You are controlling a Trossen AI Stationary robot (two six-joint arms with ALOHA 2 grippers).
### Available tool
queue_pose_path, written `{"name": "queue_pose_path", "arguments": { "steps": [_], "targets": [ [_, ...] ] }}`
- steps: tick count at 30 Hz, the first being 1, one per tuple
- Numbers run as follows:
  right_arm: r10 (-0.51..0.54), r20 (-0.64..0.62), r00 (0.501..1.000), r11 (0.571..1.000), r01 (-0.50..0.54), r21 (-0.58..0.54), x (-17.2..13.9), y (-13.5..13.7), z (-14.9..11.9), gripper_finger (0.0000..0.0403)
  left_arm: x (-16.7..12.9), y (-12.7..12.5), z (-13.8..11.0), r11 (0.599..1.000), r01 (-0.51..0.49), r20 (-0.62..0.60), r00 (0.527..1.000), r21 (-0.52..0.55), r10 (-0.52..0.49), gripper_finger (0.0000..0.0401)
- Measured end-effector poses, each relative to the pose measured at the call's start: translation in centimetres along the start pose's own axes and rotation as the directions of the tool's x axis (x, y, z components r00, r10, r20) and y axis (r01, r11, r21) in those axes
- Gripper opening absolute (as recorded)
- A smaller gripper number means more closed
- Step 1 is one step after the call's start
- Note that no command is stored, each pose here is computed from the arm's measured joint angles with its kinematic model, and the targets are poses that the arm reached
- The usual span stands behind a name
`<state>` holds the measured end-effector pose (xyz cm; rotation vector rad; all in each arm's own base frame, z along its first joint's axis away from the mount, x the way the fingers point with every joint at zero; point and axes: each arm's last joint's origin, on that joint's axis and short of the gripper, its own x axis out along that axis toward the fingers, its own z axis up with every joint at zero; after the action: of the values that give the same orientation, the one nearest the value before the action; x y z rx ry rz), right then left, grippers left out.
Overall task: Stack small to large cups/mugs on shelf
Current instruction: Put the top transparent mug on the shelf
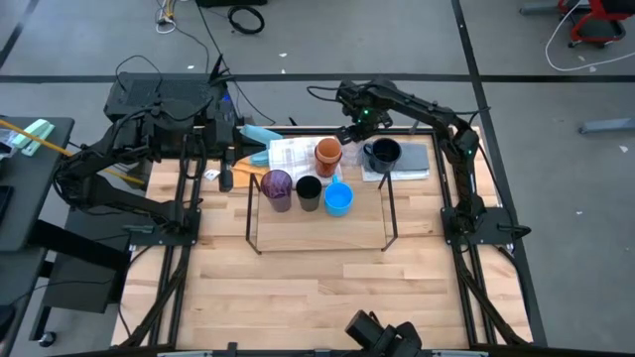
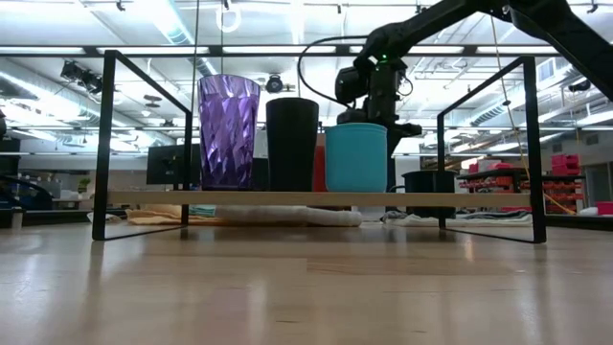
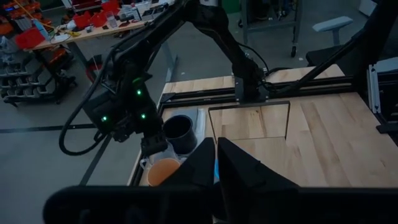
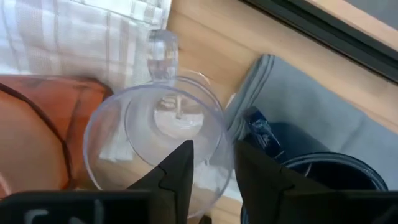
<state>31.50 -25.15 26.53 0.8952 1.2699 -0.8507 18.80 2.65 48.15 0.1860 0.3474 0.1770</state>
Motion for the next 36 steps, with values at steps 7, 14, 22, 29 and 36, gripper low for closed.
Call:
{"name": "queue_pose_path", "arguments": {
  "steps": [7,14,22,29,36],
  "targets": [
    [0.006,-0.001,1.0,1.0,-0.006,-0.019,0.0,0.0,0.0,0.0056,0.0,0.0,0.0,1.0,0.0,0.0,1.0,0.0,0.0,0.0019],
    [0.006,-0.002,1.0,0.999,-0.006,-0.033,0.0,0.0,0.0,0.001,0.0,0.0,0.0,1.0,0.001,0.0,1.0,0.001,-0.001,0.0028],
    [0.006,-0.002,1.0,0.999,-0.006,-0.037,0.0,0.0,0.0,0.0005,0.0,0.0,0.0,1.0,0.0,0.0,1.0,0.002,0.0,0.0029],
    [0.017,0.003,1.0,0.999,-0.017,-0.032,-0.7,-0.1,-0.3,0.0005,0.0,0.0,0.0,1.0,0.0,-0.001,1.0,0.026,0.0,0.0019],
    [0.034,0.041,0.999,0.999,-0.033,-0.02,-2.6,-0.7,-0.8,0.0008,0.0,0.0,0.0,1.0,0.0,-0.001,1.0,0.027,0.0,0.0025]
  ]
}}
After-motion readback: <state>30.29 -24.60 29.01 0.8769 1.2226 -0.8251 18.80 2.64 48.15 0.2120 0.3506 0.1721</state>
